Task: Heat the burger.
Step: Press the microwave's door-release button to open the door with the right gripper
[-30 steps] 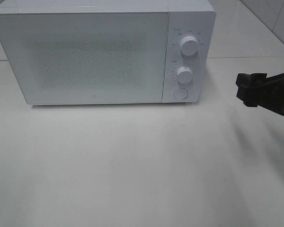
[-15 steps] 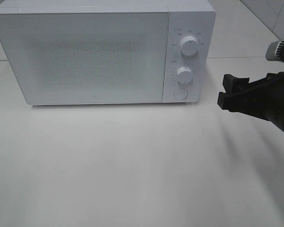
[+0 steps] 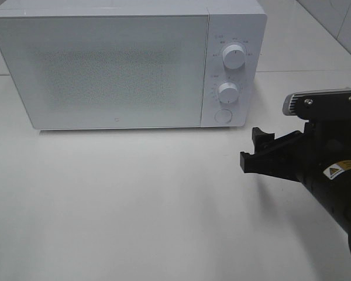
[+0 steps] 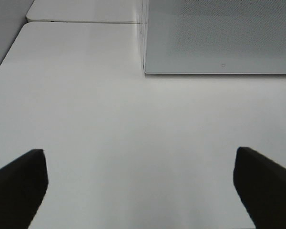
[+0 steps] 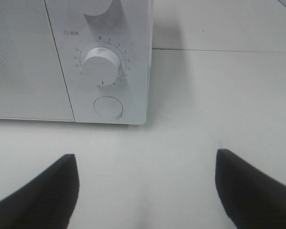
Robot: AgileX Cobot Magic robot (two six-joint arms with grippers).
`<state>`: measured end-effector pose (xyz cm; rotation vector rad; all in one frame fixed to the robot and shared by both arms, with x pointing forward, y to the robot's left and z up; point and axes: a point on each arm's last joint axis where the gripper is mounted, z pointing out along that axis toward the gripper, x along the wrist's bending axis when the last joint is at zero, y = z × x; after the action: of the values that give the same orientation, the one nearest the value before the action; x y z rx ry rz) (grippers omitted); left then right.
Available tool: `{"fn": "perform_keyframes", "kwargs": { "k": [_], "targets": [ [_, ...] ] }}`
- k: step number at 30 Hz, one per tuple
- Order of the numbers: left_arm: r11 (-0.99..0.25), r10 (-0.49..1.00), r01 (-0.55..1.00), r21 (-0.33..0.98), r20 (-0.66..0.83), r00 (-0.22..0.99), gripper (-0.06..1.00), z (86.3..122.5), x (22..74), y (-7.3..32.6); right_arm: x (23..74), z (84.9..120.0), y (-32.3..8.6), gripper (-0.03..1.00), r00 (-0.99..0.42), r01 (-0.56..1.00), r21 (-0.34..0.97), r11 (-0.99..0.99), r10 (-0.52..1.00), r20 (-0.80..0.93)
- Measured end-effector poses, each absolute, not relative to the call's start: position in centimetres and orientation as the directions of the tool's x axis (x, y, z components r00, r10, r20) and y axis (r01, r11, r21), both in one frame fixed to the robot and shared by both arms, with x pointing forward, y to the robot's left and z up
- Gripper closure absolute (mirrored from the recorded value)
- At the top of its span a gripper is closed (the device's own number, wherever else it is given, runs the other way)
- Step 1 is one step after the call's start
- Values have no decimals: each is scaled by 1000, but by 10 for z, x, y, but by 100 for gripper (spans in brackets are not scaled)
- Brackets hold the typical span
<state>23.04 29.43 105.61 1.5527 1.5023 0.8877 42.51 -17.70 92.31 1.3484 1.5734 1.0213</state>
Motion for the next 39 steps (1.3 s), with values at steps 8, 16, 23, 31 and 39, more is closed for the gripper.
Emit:
{"fn": "perform_keyframes", "kwargs": {
  "k": [8,16,23,31,39],
  "targets": [
    [8,998,449,893,-36,55,-3,1056,230,294,430,922,-156,20,-127,332,938,98,990,-58],
    [8,998,449,893,-36,55,-3,1056,230,294,432,921,-155,21,-95,344,938,43,995,-11],
    [8,998,449,893,-36,55,-3,1056,230,294,432,921,-154,31,-19,363,916,-174,981,194],
    [8,998,449,893,-36,55,-3,1056,230,294,432,920,-154,57,113,358,783,-509,856,504],
    [8,998,449,893,-36,55,-3,1056,230,294,431,919,-151,77,276,280,403,-871,475,836]
  ]
}}
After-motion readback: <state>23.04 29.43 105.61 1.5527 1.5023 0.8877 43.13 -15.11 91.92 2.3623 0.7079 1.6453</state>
